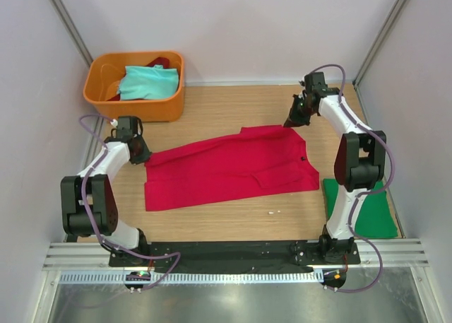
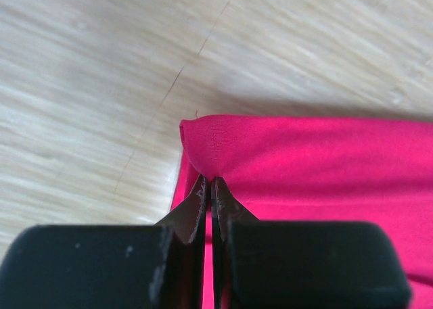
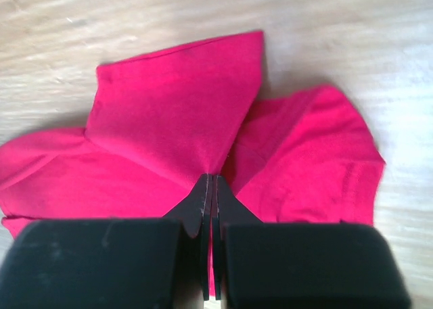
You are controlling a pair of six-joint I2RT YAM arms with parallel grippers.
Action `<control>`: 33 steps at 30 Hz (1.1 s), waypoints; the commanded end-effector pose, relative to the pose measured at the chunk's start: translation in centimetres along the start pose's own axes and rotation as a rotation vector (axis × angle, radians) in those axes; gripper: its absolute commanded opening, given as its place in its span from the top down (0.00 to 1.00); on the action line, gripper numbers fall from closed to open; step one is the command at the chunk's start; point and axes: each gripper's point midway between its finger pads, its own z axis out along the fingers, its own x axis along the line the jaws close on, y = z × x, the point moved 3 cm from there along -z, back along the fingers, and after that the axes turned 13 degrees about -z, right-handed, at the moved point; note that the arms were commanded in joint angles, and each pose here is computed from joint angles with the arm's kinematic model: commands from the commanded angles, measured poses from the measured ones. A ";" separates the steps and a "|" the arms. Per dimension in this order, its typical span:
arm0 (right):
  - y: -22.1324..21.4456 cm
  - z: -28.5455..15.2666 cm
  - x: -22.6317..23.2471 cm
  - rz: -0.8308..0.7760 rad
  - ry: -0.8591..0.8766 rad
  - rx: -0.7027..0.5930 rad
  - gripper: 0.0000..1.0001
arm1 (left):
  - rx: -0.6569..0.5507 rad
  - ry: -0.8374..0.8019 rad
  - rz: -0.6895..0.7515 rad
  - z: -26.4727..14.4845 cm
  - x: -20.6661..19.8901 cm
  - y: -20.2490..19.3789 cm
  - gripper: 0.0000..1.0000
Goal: Fold and stack the t-shirts
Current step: Fold the tshirt
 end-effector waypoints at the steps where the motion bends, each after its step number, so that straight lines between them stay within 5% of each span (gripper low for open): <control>1: -0.7 -2.4 -0.4 -0.009 -0.010 -0.013 0.99 | -0.026 0.026 -0.019 -1.4 0.8 0.1 1.00; 33: -5.4 -1.6 -4.3 0.074 -0.100 0.088 0.99 | 0.063 0.148 -0.029 -0.5 2.8 -1.8 1.00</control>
